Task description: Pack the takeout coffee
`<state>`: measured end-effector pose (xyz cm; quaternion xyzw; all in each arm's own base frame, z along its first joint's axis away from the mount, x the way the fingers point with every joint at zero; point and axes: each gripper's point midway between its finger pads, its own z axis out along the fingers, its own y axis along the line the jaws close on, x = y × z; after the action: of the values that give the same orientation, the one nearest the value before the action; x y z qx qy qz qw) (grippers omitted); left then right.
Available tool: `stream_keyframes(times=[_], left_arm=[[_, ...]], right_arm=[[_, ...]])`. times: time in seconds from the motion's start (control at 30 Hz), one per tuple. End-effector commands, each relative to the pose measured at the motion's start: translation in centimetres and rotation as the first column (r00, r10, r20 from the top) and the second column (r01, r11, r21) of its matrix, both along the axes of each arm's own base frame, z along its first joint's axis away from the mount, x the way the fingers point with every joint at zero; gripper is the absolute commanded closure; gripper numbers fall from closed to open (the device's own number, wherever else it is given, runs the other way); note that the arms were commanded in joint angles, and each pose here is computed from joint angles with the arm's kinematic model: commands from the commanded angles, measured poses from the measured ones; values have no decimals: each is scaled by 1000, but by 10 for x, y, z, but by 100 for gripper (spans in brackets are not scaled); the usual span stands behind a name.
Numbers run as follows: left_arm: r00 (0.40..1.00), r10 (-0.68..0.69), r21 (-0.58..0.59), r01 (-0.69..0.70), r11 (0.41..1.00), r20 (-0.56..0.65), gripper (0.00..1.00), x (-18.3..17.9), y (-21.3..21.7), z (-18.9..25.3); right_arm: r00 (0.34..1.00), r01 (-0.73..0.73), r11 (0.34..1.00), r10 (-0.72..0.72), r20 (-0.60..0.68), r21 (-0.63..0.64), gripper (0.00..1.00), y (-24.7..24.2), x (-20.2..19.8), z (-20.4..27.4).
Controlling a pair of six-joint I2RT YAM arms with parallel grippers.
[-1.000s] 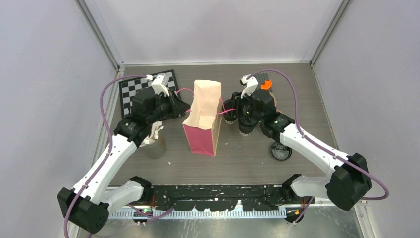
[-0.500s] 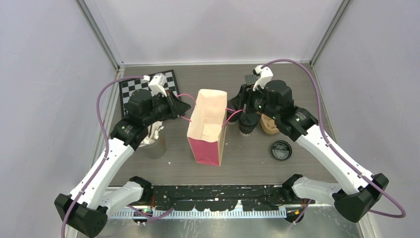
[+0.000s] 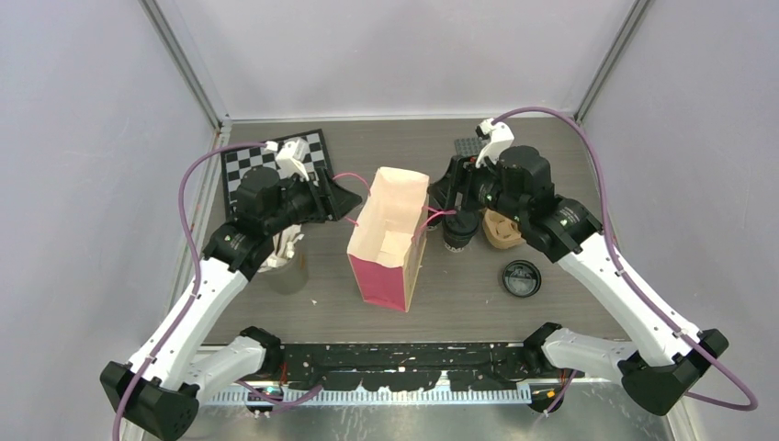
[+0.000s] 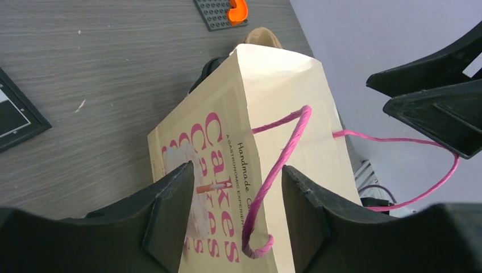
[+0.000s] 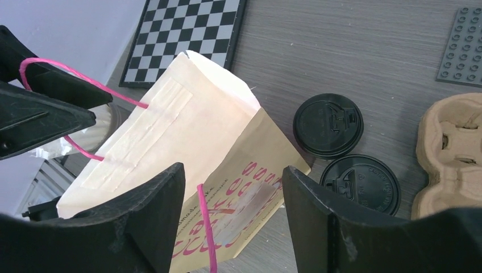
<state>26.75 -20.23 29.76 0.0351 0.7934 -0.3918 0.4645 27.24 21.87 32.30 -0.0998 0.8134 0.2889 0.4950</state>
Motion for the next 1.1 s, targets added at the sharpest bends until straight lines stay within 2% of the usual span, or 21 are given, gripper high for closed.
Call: stream_keyframes(times=[0.0,0.17,0.27,0.4,0.53,0.67,0.8,0.93,1.07], left_arm=[[993,-48,25,46,999,104,37,-3,-1,27],[990,-120,156,108,982,73,32,-4,-1,29],[982,-179,188,164,968,61,28,-7,-5,35],[978,-201,235,182,955,56,16,-6,-3,40],[972,-235,295,219,930,18,13,-5,-2,41],[971,-240,320,232,919,-14,13,1,-3,42],[987,-162,361,145,921,17,13,26,3,50],[993,-117,341,103,934,21,16,47,-3,53],[997,-70,374,69,925,-12,21,65,-2,40]], right_arm=[[1000,-16,1000,15,27,15,32,6,5,11],[999,36,998,-38,35,52,23,5,13,19],[995,93,995,-95,42,42,18,-3,19,22],[979,189,981,-191,73,31,10,-22,24,31],[938,322,945,-327,118,57,9,-51,25,49],[927,333,929,-354,124,164,9,-54,19,68],[886,438,872,-460,61,218,10,-67,22,57],[847,520,841,-530,36,148,11,-78,30,44],[846,533,843,-532,24,-75,12,-82,43,17]])
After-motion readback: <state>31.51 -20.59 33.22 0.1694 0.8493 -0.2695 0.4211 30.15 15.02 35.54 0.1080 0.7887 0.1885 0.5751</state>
